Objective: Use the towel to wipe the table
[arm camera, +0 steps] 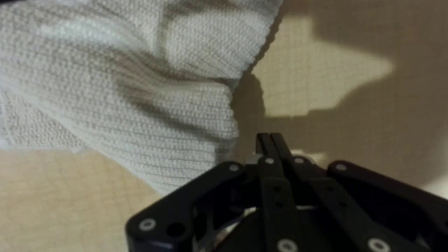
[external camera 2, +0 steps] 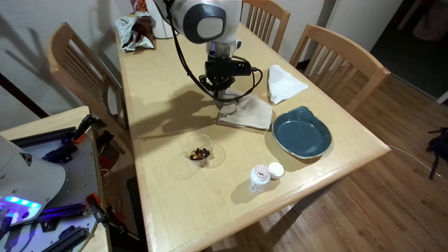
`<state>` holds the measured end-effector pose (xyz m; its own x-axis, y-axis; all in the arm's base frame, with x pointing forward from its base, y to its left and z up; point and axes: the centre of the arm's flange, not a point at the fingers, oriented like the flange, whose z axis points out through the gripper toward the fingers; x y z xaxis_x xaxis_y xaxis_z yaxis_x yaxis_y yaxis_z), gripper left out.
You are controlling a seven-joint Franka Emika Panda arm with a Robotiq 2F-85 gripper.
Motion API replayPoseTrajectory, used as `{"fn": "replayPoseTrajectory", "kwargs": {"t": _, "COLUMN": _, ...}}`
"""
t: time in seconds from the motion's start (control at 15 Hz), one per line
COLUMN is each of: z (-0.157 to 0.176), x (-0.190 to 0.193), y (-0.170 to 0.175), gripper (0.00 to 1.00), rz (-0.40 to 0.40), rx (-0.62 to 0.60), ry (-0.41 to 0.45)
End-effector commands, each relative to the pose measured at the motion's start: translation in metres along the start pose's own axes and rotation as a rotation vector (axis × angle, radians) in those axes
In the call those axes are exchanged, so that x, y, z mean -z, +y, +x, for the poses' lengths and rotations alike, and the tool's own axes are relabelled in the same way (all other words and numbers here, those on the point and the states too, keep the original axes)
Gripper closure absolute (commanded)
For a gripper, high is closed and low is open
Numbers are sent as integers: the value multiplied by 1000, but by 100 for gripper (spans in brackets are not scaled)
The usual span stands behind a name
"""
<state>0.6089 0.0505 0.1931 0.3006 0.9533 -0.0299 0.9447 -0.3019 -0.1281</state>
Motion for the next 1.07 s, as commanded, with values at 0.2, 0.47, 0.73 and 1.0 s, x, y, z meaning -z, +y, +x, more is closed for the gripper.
{"fn": "replayPoseTrajectory", "kwargs": {"t": 0.2, "z": 2, "x": -1, "y": -3, "gripper": 53, "rz": 17, "rx": 42, "ry": -9}}
{"fn": "replayPoseTrajectory", "kwargs": {"t": 0.47, "z": 48, "x": 27, "y": -41, "gripper": 30, "rz": 33, "rx": 42, "ry": -26}}
{"fn": "replayPoseTrajectory", "kwargs": {"t": 0.73, "z": 101, "x": 56, "y": -82, "gripper": 3, "rz": 34, "rx": 69, "ry": -50}}
{"fn": "replayPoseTrajectory", "kwargs": {"t": 1.0, "z": 132, "x": 83, "y": -110, "gripper": 0, "rz": 35, "rx": 47, "ry": -71}}
